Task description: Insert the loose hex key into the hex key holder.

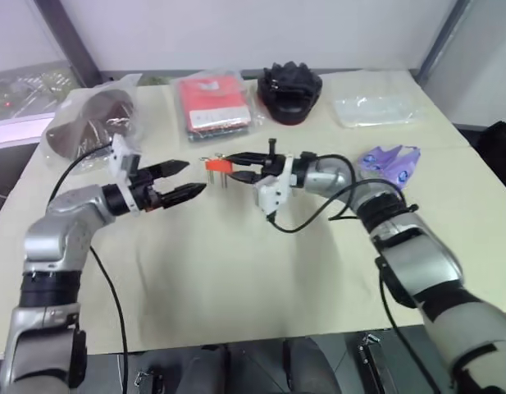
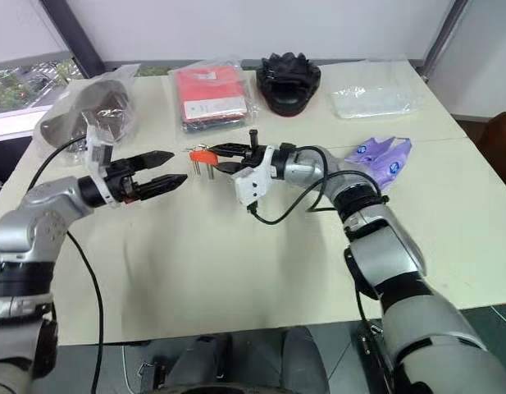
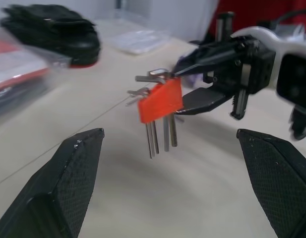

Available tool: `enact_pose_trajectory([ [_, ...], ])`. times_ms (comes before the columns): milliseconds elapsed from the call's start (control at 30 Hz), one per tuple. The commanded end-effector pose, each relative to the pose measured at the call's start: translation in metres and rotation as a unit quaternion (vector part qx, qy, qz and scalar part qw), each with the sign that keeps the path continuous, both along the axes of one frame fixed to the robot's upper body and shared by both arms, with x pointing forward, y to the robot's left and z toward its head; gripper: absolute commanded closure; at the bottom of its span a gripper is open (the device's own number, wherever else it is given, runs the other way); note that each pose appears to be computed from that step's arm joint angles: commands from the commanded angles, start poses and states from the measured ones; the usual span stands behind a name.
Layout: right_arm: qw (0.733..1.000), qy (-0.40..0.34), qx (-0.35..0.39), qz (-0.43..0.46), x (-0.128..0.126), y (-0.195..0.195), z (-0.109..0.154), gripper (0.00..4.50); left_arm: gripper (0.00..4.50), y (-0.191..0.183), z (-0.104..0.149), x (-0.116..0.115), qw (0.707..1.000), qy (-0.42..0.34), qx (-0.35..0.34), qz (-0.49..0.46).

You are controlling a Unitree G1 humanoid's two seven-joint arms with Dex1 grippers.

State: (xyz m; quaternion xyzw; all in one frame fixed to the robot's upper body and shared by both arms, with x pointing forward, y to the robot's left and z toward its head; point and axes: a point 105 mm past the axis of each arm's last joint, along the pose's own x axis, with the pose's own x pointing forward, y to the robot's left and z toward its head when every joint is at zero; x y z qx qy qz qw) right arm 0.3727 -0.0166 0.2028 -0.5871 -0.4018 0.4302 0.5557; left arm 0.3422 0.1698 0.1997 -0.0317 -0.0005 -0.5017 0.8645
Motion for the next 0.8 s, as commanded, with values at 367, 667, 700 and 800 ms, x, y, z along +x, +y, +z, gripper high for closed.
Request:
enact_pose_trajectory([
  [367,0.994,-0.093,0.031,0.043,-0.015,-0.003,0.018,3.52,0.00,-0.033,0.005,0.031,0.993,0.036,-0.025,-0.108],
  [667,0.994,-0.092,0.028,0.043,-0.016,-0.001,0.012,3.52,0.00,-0.042,0.010,0.038,0.992,0.026,-0.028,-0.124],
  [700,0.994,-0.091,0.028,0.043,-0.017,-0.001,0.012,3.52,0.00,-0.043,0.010,0.038,0.991,0.027,-0.028,-0.127],
  [800,0.995,-0.090,0.028,0.043,-0.017,0.000,0.012,3.52,0.84,-0.044,0.010,0.036,0.990,0.029,-0.029,-0.136],
])
